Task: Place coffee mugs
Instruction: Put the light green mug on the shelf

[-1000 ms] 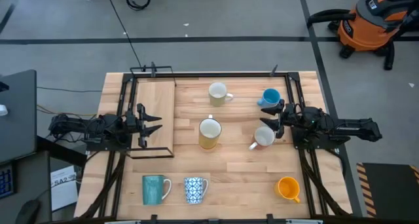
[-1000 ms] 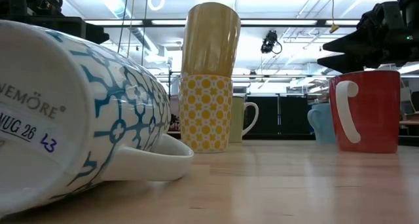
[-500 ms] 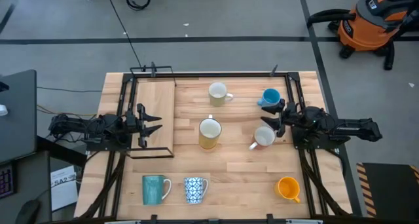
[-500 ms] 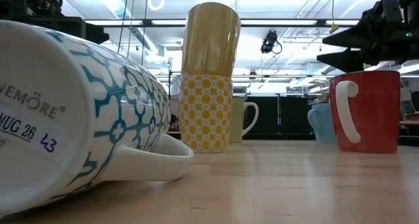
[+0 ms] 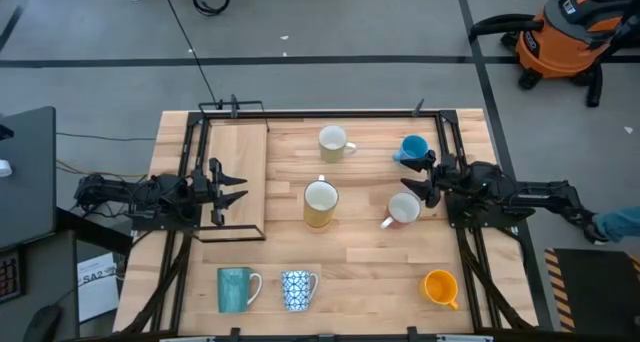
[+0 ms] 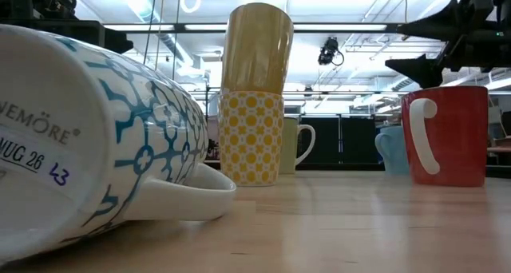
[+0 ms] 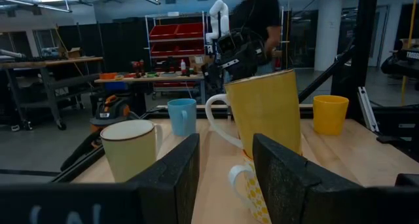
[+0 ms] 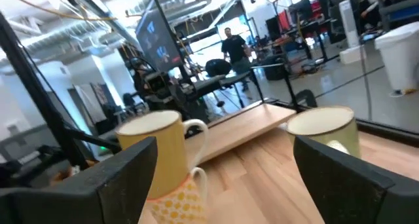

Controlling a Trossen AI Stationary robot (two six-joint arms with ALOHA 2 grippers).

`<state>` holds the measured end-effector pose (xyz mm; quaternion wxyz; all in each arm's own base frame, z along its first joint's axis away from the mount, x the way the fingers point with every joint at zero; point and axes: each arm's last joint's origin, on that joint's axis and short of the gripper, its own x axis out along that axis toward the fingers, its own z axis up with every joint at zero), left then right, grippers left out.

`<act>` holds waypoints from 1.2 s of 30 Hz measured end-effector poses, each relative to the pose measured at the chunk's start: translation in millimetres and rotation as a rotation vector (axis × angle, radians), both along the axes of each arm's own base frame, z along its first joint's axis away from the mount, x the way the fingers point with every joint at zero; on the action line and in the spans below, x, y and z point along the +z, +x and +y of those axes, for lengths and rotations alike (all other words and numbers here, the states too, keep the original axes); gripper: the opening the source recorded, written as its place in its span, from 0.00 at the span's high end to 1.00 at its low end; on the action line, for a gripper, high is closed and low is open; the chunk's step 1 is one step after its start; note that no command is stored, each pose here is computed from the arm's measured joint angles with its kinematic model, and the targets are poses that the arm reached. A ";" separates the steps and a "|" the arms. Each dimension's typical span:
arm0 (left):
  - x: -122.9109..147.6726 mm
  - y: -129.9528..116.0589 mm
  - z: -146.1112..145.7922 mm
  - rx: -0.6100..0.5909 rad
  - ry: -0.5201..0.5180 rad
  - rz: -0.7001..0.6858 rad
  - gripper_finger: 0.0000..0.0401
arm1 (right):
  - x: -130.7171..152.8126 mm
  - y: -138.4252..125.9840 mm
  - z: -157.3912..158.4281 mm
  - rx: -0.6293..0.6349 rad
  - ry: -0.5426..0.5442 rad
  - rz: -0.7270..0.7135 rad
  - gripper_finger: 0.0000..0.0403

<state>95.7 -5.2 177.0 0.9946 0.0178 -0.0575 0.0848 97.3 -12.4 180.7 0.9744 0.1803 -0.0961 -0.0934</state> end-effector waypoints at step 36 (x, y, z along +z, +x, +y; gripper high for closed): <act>0.0 0.0 0.0 0.000 0.000 0.000 0.63 | 73.3 95.8 -58.0 -0.454 -0.363 0.548 0.10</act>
